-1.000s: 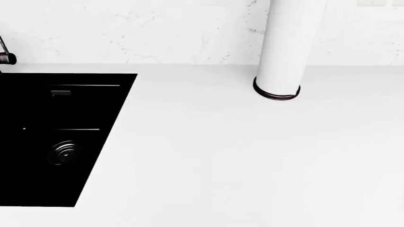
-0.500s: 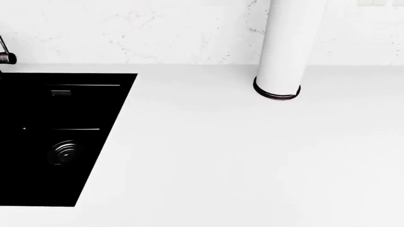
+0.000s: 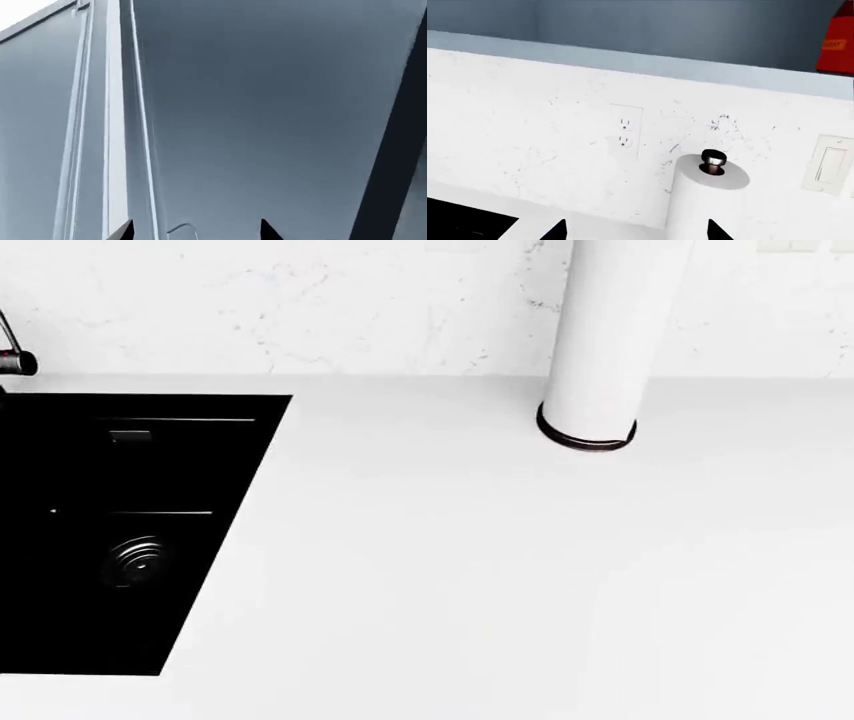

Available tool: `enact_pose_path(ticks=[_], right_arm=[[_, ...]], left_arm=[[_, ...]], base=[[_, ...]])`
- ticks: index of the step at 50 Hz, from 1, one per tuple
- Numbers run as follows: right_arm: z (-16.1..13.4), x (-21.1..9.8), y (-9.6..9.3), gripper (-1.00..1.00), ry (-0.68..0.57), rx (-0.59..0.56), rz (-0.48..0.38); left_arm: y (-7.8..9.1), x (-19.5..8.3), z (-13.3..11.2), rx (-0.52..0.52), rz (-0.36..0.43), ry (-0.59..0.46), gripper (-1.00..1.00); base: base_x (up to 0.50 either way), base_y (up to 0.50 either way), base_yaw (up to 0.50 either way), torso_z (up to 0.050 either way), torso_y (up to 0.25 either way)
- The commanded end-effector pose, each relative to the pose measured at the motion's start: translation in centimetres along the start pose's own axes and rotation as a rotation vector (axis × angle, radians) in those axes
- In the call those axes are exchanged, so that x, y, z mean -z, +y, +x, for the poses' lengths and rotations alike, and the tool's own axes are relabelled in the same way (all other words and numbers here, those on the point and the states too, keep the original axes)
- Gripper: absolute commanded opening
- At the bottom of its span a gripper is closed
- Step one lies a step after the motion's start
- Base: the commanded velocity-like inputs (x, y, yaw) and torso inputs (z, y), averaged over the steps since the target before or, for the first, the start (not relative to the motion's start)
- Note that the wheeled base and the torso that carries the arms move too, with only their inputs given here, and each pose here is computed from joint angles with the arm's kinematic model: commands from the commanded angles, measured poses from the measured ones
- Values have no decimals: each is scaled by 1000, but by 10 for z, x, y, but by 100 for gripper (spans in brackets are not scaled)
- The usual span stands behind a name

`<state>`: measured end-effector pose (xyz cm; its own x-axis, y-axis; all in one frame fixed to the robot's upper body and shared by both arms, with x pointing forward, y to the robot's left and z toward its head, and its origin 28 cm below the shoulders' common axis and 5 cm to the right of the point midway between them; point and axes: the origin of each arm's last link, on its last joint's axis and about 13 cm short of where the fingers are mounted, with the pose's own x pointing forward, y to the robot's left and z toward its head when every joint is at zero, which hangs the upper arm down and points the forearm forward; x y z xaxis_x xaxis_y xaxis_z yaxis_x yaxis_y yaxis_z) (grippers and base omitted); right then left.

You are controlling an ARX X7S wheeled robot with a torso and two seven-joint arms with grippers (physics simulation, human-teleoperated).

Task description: Pick and place the shaker into the drawer. Then close the cabinet.

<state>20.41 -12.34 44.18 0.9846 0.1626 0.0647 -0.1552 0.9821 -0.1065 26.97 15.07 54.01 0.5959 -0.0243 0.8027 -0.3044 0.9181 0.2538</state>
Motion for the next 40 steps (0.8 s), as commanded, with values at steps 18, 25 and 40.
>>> enact_pose_path(ticks=[18,25,40], right_arm=[[-36,7,9,100,-239,-119,-115],[-30,12,-1,100,-232,-108,-91],[-22,16,-5,100,-218,-111,-75]], left_arm=[[-21,126,19,-3,721,329,100],[-13,113,24,-125,703,335,100],[-8,120,20,-180,786,362,100]], base=[[0,0,0,1,0],[0,0,0,0,0],[0,0,0,0,0]])
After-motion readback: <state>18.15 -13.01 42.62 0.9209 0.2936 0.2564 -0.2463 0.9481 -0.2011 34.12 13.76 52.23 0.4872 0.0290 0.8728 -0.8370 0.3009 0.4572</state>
